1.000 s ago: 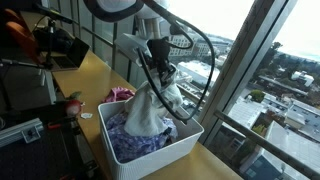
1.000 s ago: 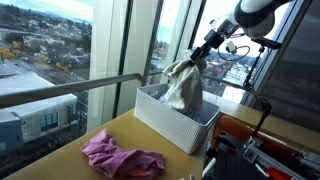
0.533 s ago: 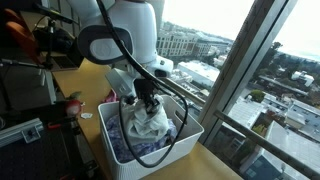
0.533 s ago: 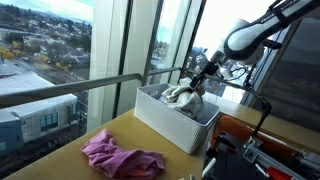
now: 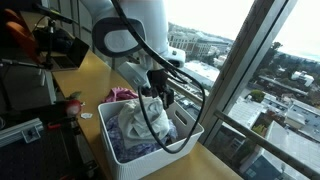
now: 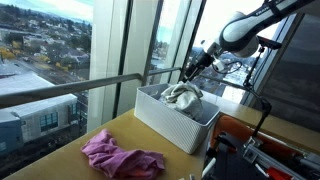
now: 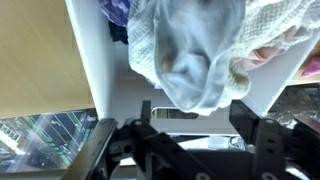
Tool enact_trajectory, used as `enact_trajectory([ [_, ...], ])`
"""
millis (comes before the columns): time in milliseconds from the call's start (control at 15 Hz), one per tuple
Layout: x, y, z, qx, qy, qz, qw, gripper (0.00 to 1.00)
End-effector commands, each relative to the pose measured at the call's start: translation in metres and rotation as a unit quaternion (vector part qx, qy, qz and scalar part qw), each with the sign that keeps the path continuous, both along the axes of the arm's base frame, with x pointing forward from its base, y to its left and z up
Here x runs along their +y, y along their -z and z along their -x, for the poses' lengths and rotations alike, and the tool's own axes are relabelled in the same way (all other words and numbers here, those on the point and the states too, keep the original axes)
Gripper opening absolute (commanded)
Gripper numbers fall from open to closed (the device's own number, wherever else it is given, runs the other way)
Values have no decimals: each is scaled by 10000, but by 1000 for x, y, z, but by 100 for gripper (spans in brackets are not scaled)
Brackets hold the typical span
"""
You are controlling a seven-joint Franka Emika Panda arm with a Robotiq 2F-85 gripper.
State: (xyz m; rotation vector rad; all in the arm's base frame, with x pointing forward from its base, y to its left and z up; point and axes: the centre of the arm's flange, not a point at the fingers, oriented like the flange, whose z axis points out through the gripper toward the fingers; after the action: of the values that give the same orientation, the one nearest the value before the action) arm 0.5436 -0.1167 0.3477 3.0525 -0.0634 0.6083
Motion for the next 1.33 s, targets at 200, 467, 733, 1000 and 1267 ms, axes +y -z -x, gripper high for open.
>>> enact_trajectory([
  [200, 44, -100, -27, -717, -277, 52, 9970, 100],
  [467, 126, -78, -23, -613, -734, -37, 9954, 100],
  [733, 213, -32, -8, -246, -1307, -27, 9911, 100],
  [1000, 283, 11, 1, 69, -1820, 84, 9832, 100],
  [1267, 324, 59, 9, 320, -2267, 244, 9731, 100],
])
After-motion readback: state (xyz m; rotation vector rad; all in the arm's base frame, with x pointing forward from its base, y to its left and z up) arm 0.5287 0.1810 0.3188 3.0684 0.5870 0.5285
